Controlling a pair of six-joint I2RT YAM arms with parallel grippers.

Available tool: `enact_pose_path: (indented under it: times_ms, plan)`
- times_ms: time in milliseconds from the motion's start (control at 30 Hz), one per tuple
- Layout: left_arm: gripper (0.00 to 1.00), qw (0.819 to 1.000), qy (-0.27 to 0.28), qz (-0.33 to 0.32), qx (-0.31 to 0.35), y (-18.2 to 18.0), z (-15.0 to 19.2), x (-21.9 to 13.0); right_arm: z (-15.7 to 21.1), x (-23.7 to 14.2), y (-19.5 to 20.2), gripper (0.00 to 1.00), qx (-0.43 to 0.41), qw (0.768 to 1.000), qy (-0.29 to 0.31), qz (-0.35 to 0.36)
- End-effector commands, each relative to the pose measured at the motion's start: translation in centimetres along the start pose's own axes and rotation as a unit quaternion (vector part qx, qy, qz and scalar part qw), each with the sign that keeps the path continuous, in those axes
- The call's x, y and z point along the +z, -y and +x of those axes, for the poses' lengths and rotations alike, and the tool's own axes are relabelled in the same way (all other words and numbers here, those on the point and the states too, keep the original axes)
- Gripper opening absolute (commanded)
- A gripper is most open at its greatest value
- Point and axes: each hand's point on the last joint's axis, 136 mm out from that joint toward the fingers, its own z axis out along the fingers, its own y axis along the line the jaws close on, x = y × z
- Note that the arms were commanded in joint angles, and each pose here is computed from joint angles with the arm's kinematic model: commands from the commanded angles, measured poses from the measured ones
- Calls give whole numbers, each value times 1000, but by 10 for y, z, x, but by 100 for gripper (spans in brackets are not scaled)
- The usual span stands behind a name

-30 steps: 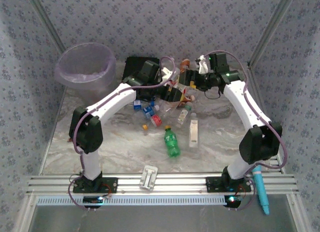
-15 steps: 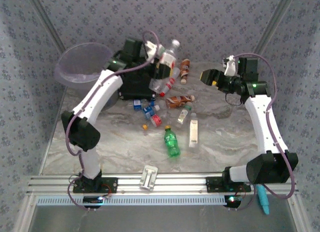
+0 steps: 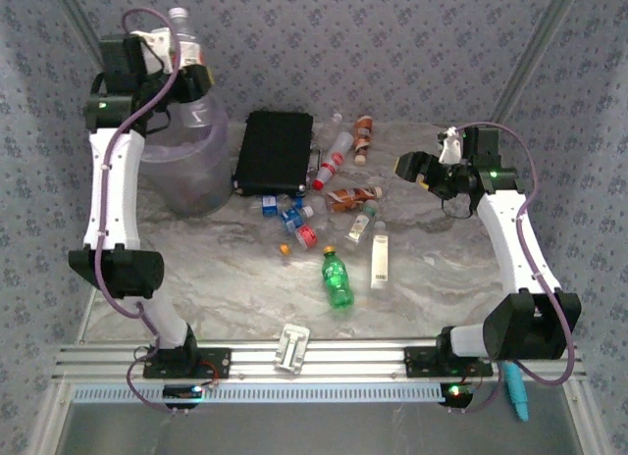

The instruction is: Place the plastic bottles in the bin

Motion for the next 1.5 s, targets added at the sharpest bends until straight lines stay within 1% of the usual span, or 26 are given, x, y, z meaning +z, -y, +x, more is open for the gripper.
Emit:
enact_pose_path:
  times_ms: [0,133,200,400,500,667,767,867,933,1000,1067,1167,1333,1467]
  plan:
    - [13,998,8,-64,-17,-38,-5,-9,2,1,8,87,-2,1000,-2,11]
    - [9,991,-3,-126,-42,-79,2,2,2,2,12,87,-1,1000,-6,15]
    - [7,986,-26,-153,-55,-92,15,8,3,3,15,87,0,1000,-7,20]
    - [8,972,-91,-200,-81,-119,58,25,5,8,21,87,6,1000,-12,28]
    - [8,964,-122,-218,-92,-126,76,31,6,10,22,87,8,999,-15,31]
    - [10,948,-157,-262,-85,-133,94,40,7,13,24,87,7,999,-18,36]
    - [12,943,-164,-280,-76,-134,97,47,8,13,27,87,7,999,-21,41]
    - [13,942,-165,-283,-70,-131,97,52,9,13,28,87,6,999,-22,45]
    - [13,943,-152,-286,-72,-129,91,51,9,12,28,87,4,999,-23,47]
    - [18,946,-129,-289,-76,-127,80,49,9,12,29,87,3,999,-22,48]
    - [19,944,-110,-298,-85,-132,71,47,8,13,29,86,3,999,-22,48]
    - [21,945,-102,-298,-91,-133,67,52,9,15,29,86,3,999,-23,46]
    - [21,942,-115,-299,-102,-136,75,65,10,16,31,87,3,998,-25,50]
    - [22,940,-140,-295,-100,-133,90,71,10,16,32,86,2,998,-26,52]
